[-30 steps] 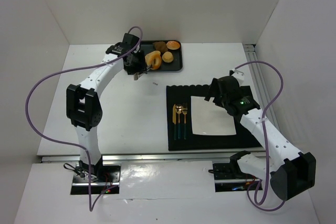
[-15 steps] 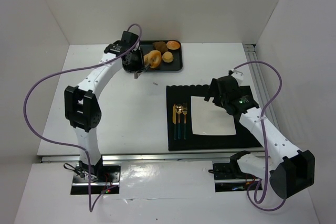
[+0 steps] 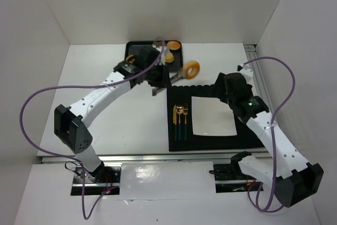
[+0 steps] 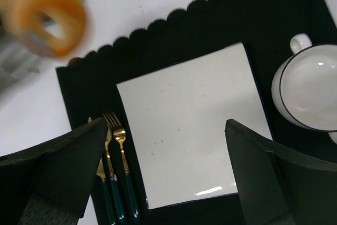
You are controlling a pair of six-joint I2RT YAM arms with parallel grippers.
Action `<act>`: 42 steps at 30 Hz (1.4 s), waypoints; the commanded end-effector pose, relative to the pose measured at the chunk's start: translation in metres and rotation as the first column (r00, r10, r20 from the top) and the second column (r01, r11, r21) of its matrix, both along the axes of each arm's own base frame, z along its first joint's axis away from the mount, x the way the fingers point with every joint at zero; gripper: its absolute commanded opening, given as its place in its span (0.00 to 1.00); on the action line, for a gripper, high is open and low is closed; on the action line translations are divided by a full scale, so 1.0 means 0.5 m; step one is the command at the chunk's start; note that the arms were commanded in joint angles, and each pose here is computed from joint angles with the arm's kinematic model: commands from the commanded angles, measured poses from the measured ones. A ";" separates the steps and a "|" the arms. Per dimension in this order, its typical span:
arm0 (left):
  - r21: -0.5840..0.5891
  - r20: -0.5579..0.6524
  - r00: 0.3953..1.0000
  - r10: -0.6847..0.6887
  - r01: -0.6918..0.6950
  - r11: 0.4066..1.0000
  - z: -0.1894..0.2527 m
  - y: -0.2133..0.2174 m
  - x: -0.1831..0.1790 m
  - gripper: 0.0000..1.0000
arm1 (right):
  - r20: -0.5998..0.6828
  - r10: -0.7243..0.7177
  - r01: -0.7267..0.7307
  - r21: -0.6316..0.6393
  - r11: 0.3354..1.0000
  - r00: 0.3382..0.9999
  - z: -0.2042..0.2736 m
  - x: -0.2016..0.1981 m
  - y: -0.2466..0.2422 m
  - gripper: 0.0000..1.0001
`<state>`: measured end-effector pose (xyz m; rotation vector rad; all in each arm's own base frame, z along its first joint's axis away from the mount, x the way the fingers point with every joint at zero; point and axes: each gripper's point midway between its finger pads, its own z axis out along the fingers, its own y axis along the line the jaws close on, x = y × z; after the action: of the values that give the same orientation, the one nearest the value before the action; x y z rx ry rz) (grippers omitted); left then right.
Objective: Place the bread
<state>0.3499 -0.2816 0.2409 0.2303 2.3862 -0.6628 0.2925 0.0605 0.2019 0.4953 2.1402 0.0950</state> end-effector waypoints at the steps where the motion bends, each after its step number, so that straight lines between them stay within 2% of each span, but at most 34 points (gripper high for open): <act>1: -0.019 -0.032 0.991 -0.130 0.129 0.991 -0.042 -0.083 -0.069 0.00 | 0.113 -0.079 0.079 -0.001 0.997 0.991 0.099 -0.017 -0.040 1.00; 10: -0.050 -0.086 0.939 -0.333 0.330 0.943 -0.106 -0.229 -0.192 0.00 | 0.260 -0.134 0.135 0.014 0.991 0.956 0.217 -0.069 -0.087 1.00; 19: -0.073 -0.143 0.904 -0.403 0.396 0.915 -0.137 -0.294 -0.228 0.00 | 0.205 -0.141 0.146 -0.013 0.989 0.969 0.183 -0.070 -0.090 1.00; 24: -0.037 -0.137 0.896 -0.422 0.421 0.906 -0.129 -0.305 -0.246 0.39 | 0.202 -0.127 0.130 -0.004 0.991 0.971 0.178 -0.067 -0.083 1.00; 30: 0.017 -0.074 0.929 -0.363 0.365 0.931 -0.078 -0.286 -0.218 0.42 | 0.202 -0.127 0.130 -0.004 0.991 0.971 0.174 -0.065 -0.082 1.00; 31: 0.014 -0.054 0.933 -0.356 0.357 0.934 -0.057 -0.288 -0.211 0.45 | 0.202 -0.127 0.130 -0.004 0.991 0.971 0.174 -0.065 -0.082 1.00; 32: 0.027 -0.051 0.934 -0.355 0.357 0.934 -0.054 -0.283 -0.210 0.53 | 0.195 -0.126 0.130 -0.009 0.991 0.973 0.170 -0.062 -0.081 1.00; 34: 0.030 -0.022 0.937 -0.350 0.351 0.936 -0.031 -0.284 -0.201 0.53 | 0.191 -0.114 0.119 -0.013 0.993 0.975 0.169 -0.062 -0.078 1.00; 42: 0.049 -0.038 0.935 -0.352 0.354 0.934 -0.039 -0.286 -0.181 0.58 | 0.197 -0.107 0.111 -0.005 0.994 0.974 0.175 -0.056 -0.073 1.00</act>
<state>0.2529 -0.4252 0.2214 0.6677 2.4220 -0.7965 0.2643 0.0263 0.2850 0.5693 1.9275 0.0655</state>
